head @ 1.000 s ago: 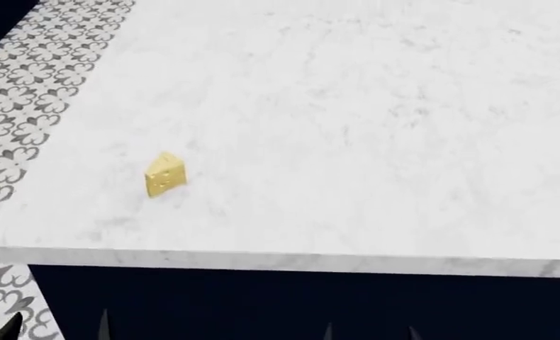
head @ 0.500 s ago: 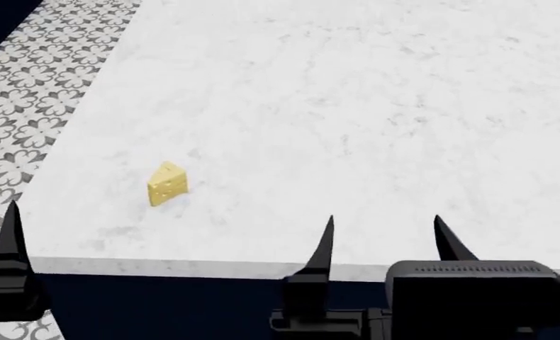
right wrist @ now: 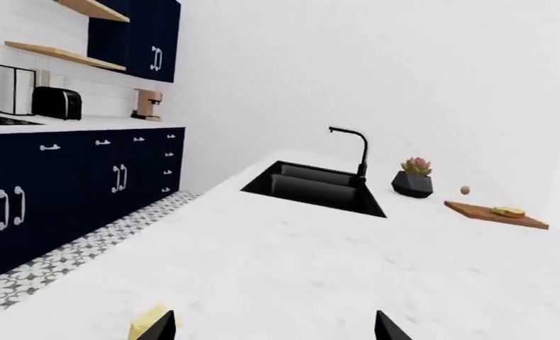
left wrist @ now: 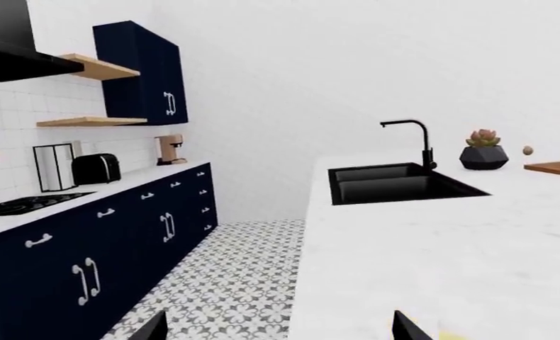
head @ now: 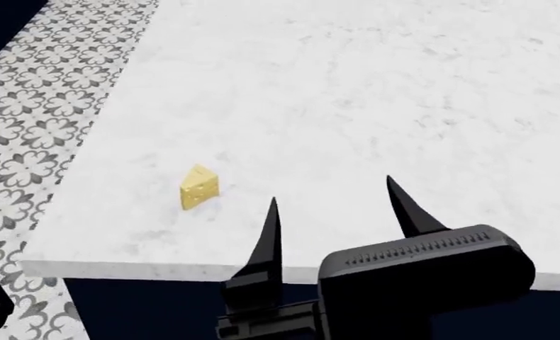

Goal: Pick up the wedge of cheese and place it on the slice of bread to prepare a simple cheese on bread dish.

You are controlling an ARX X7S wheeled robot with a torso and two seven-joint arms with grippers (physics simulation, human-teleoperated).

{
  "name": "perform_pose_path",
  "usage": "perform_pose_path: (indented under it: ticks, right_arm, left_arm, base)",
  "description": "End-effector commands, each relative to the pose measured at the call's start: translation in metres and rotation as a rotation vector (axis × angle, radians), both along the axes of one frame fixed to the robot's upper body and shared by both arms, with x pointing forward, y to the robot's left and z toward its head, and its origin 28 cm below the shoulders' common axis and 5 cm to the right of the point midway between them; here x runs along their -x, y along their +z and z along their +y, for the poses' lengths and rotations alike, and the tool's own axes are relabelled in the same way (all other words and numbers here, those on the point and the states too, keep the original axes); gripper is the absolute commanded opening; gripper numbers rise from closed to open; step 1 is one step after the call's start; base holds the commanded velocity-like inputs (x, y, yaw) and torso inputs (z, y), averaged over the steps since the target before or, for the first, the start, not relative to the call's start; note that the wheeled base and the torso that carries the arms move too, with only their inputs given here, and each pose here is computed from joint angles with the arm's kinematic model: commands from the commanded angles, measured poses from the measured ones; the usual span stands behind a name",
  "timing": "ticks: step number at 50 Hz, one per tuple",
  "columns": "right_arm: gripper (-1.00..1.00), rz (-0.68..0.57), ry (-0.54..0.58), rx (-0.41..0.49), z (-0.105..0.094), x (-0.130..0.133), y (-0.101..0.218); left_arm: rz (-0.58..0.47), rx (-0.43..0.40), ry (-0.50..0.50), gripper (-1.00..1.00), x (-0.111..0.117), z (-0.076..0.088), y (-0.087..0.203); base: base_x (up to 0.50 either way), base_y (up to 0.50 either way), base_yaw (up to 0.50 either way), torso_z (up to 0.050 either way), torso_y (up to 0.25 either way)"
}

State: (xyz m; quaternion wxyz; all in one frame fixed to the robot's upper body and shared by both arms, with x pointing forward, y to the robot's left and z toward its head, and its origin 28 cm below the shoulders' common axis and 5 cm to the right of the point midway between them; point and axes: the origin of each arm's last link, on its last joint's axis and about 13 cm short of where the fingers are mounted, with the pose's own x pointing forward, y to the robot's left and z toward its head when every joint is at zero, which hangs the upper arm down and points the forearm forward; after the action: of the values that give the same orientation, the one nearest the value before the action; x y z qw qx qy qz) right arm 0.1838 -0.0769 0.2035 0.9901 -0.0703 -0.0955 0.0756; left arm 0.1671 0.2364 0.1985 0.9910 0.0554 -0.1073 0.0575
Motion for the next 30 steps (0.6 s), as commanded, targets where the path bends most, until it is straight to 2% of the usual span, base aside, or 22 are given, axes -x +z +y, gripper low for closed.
perform_pose_path:
  ticks: [1, 30]
  right_arm:
    - [1.0, -0.023, 0.046, 0.018, 0.003, -0.0021, 0.0038]
    - [1.0, -0.035, 0.044, 0.009, 0.0027, -0.0032, 0.0069]
  left_arm:
    - [-0.004, 0.013, 0.002, 1.0, 0.0035, 0.0016, 0.0019]
    - [-0.032, 0.016, 0.015, 1.0, 0.0054, 0.0029, 0.0045]
  base:
    - [0.09, 0.37, 0.0, 0.0, 0.0]
    - [0.23, 0.27, 0.0, 0.0, 0.0]
